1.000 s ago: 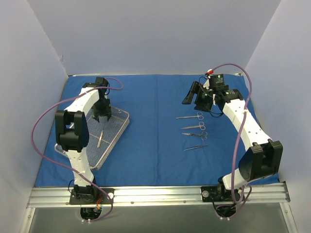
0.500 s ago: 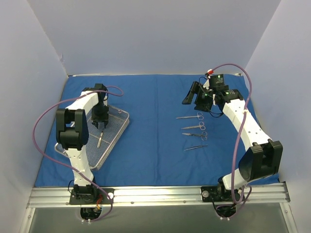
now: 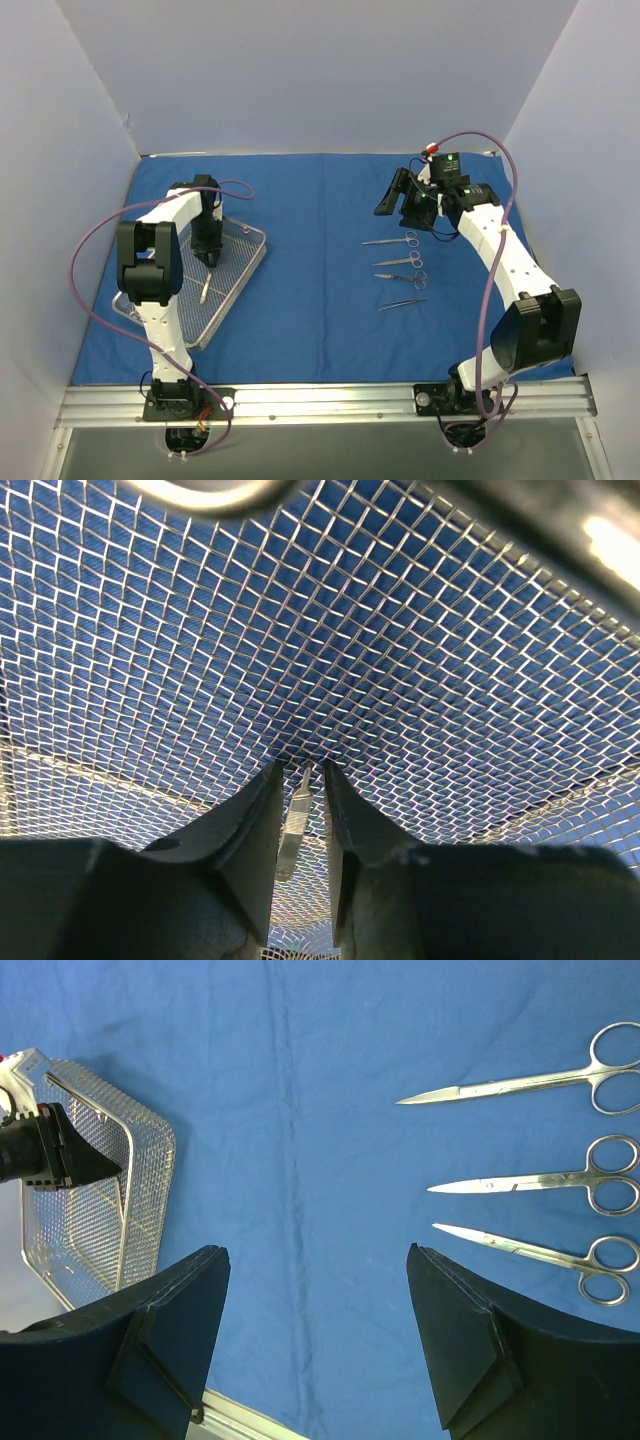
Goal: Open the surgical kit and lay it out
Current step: Pick up the medical item from the container.
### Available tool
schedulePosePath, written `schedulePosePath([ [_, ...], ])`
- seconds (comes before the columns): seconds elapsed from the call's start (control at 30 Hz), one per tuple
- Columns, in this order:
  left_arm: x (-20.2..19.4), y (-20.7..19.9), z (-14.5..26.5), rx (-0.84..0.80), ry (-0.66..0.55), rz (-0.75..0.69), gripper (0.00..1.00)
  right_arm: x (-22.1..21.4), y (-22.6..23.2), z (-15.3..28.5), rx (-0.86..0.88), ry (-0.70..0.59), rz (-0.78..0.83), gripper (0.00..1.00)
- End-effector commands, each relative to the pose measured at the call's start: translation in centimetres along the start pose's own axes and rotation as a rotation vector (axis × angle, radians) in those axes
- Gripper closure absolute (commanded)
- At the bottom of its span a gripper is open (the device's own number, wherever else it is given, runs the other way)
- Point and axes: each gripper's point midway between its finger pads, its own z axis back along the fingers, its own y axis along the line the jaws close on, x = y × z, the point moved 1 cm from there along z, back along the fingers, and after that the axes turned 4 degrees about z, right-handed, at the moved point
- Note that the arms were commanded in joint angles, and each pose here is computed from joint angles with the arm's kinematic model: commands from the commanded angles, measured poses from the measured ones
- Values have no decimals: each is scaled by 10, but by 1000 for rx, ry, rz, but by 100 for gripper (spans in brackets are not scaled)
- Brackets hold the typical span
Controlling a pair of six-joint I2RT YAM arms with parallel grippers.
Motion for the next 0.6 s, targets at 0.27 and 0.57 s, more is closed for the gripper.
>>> schedulePosePath([
  [0.27, -24, 13, -33, 7, 84, 2, 91, 2, 0, 3, 0, -4, -6, 27],
  [0.57, -16, 21, -13, 33, 34, 21, 98, 10, 2, 8, -12, -25, -1, 27],
])
